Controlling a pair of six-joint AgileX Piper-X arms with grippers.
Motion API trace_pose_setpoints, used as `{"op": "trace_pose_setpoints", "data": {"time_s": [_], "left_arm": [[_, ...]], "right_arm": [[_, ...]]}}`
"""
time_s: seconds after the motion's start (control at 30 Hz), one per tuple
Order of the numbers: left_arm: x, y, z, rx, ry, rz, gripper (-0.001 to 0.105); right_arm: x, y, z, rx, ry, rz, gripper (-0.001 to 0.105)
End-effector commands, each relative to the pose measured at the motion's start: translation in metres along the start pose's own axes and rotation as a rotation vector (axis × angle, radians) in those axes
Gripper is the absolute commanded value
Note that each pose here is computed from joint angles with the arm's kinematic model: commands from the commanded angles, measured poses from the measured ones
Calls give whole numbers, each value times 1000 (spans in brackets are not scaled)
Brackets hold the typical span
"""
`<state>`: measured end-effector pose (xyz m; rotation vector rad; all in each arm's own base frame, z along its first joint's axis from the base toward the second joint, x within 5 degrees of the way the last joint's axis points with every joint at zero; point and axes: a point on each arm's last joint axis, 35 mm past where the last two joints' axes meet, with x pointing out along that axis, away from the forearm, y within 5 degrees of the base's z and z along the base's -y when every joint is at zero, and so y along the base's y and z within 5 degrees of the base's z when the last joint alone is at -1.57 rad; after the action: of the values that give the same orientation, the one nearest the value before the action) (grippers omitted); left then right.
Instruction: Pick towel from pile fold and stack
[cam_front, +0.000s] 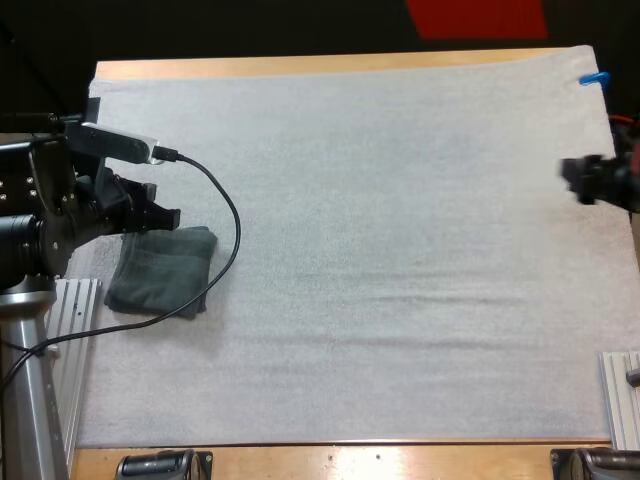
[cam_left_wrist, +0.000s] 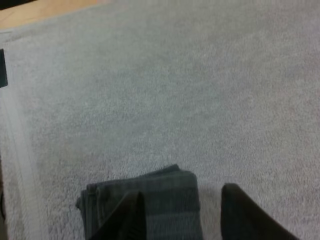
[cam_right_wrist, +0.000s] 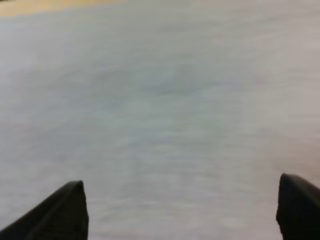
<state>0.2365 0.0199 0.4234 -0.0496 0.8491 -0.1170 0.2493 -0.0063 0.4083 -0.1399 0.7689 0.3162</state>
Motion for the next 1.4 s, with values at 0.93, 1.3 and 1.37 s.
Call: {"op": "trace_pose_setpoints", "data": {"time_s": [0.93, 1.3, 1.37], "left_arm": [[-72, -31, -147, 110, -375, 76, 35], [-72, -32, -227, 72, -464, 69, 35], [-71, -33, -240, 60, -466, 56, 35]], "right_arm": [[-112, 72, -146, -105, -319, -261, 74], [-115, 90, -206, -78, -475, -290, 74], [-108, 89, -211, -31, -466, -275, 74]]}}
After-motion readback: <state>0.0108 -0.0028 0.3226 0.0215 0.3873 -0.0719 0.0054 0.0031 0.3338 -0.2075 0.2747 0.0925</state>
